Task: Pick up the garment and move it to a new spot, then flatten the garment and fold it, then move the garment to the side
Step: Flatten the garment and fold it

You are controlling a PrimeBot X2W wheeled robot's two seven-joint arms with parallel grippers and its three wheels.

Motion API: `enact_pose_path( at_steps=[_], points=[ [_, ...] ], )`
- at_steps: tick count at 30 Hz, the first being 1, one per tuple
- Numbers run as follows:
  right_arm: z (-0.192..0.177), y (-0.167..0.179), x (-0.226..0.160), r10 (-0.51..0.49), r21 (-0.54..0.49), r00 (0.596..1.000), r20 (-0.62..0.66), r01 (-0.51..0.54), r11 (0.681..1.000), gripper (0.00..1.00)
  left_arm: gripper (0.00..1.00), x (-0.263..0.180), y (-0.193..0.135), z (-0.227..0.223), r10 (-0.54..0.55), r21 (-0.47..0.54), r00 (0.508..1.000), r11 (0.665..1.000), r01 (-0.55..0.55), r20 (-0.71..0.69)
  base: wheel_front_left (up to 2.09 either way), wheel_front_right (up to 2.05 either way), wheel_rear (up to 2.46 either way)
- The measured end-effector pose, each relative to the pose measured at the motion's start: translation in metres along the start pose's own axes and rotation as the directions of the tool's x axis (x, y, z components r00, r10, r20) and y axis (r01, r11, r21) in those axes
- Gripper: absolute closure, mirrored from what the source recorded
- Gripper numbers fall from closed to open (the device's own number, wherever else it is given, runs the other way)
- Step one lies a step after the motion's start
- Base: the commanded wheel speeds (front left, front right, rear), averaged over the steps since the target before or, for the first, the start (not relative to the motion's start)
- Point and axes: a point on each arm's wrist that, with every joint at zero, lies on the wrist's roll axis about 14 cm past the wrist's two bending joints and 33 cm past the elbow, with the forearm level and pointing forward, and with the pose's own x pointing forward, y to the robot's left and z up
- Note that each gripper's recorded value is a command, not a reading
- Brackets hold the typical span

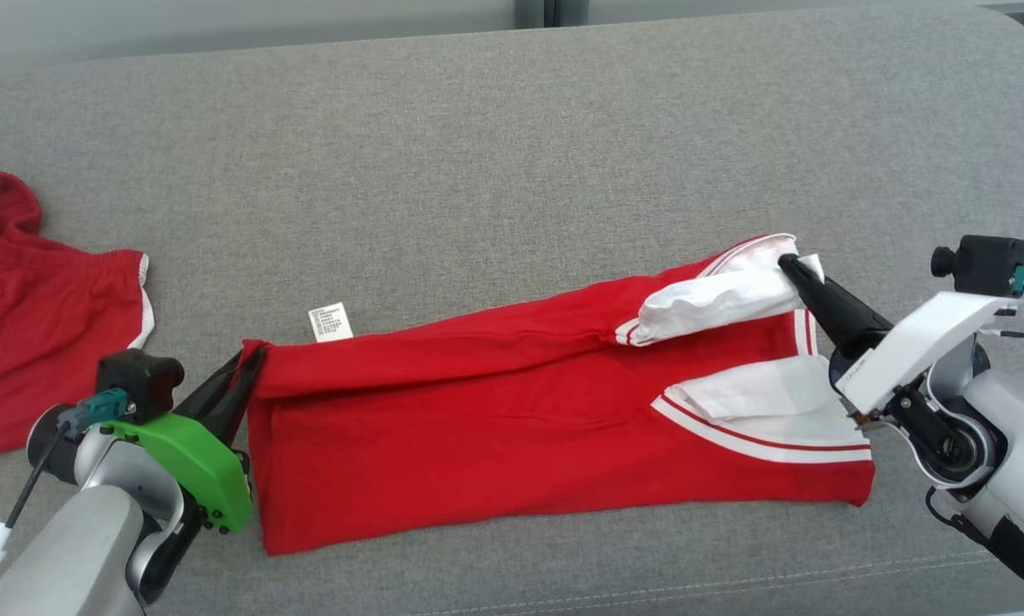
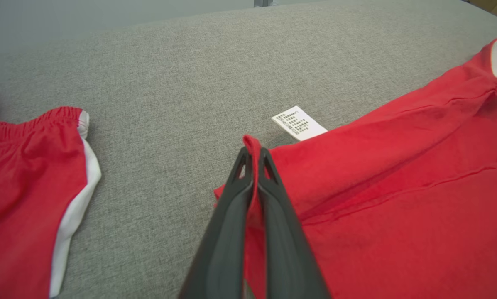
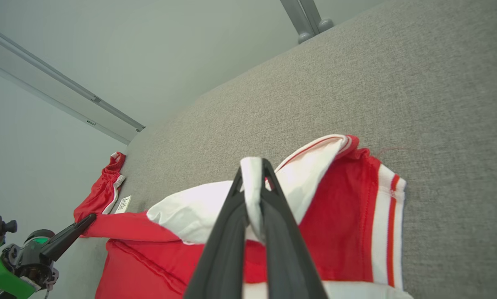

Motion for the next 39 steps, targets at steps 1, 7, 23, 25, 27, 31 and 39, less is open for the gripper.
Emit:
enact_pose_path(
  at_steps=[1, 7, 23, 25, 27, 31, 39],
  points=[
    [-0.003, -0.001, -0.002, -0.005, 0.007, 1.000, -0.004, 0.005, 1.000, 1.00, 1.00, 0.000, 0.000, -0.001, 0.001, 0.000, 1.000, 1.000, -0.001, -0.003, 0.00, 0.00, 0.00],
    [-0.006, -0.001, -0.008, -0.005, 0.031, 1.000, 0.008, 0.004, 1.000, 1.00, 1.00, 0.001, -0.001, 0.001, -0.001, -0.013, 1.000, 1.000, 0.001, 0.005, 0.00, 0.00, 0.00],
    [-0.018, 0.000, -0.024, -0.013, 0.096, 1.000, 0.011, 0.012, 0.995, 1.00, 1.00, -0.012, -0.008, -0.003, -0.028, -0.018, 0.999, 0.999, 0.029, 0.032, 0.00, 0.00, 0.00],
    [-0.022, 0.001, -0.025, -0.012, 0.106, 1.000, 0.005, 0.011, 0.994, 1.00, 1.00, -0.014, -0.009, -0.004, -0.026, -0.027, 0.999, 0.999, 0.027, 0.030, 0.00, 0.00, 0.00],
    [-0.027, 0.002, -0.028, -0.012, 0.112, 1.000, -0.005, 0.013, 0.994, 1.00, 1.00, -0.017, -0.010, -0.008, -0.026, -0.034, 0.999, 0.999, 0.027, 0.021, 0.00, 0.00, 0.00],
    [-0.036, 0.003, -0.032, -0.013, 0.118, 1.000, -0.025, 0.016, 0.993, 1.00, 1.00, -0.020, -0.017, -0.014, -0.043, -0.038, 0.999, 0.998, 0.043, 0.005, 0.00, 0.00, 0.00],
    [-0.048, 0.002, -0.038, -0.019, 0.133, 0.998, -0.052, 0.026, 0.991, 1.00, 1.00, -0.025, -0.021, -0.022, -0.053, -0.048, 0.998, 0.998, 0.052, -0.017, 0.00, 0.00, 0.00]
  ],
)
